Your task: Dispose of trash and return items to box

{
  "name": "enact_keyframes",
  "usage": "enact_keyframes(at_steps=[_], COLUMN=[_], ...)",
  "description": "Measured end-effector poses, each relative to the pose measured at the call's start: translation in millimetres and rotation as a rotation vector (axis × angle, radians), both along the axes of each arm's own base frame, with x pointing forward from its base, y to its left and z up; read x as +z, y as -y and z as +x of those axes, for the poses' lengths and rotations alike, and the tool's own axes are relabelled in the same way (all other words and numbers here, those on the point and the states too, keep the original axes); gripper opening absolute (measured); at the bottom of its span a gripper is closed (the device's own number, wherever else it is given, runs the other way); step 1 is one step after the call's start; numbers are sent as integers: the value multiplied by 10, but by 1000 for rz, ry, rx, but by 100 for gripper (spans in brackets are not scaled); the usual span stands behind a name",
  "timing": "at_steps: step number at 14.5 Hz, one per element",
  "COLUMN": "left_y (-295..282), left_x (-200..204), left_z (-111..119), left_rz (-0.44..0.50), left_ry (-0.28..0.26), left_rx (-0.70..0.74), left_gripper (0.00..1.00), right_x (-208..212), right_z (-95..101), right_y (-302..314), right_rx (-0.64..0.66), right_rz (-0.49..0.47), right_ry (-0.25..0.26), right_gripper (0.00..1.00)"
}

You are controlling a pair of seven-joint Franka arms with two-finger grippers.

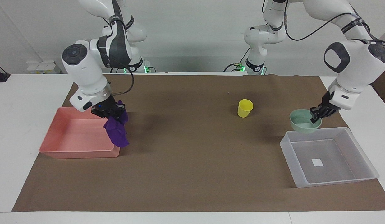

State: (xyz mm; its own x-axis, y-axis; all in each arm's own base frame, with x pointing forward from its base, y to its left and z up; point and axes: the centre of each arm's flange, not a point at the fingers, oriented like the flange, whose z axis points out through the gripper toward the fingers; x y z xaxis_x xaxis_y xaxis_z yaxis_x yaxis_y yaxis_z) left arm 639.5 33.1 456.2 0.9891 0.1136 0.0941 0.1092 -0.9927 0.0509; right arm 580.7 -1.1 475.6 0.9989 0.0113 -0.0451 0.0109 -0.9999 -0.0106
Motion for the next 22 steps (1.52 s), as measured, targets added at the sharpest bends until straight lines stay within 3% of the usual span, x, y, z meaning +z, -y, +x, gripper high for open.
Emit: enact_keyframes(at_steps=[2, 4, 10, 11, 14, 16, 17, 19, 22], left_y=[-58, -64, -190, -218, -301, -265, -207, 72, 895], left_x=[-339, -604, -1138, -1173, -1145, -903, -672, -77, 370], left_z=[311, 468, 498, 497, 512, 526, 490, 255, -398], left_rz=[8, 13, 34, 36, 39, 38, 34, 18, 49], left_ry=[25, 42, -25, -29, -11, 23, 29, -23, -129], left_rx=[9, 11, 20, 24, 37, 36, 28, -3, -64], left_gripper=[7, 7, 7, 14, 48, 69, 82, 100, 100], right_x=[-189, -458, -1162, -1200, -1270, -1284, -1269, -1202, -888], right_z=[-103, -214, -503, -517, -497, -478, -468, -428, -312], right_y=[332, 562, 836, 834, 821, 803, 800, 778, 664], right_rx=[-7, -17, -33, -29, -22, -18, -17, -7, 19], right_rz=[4, 8, 8, 8, 5, 4, 4, 4, 8], right_ry=[-34, -43, -26, -23, -8, -1, 1, 6, -14], right_gripper=[14, 14, 14, 15, 23, 37, 50, 72, 100])
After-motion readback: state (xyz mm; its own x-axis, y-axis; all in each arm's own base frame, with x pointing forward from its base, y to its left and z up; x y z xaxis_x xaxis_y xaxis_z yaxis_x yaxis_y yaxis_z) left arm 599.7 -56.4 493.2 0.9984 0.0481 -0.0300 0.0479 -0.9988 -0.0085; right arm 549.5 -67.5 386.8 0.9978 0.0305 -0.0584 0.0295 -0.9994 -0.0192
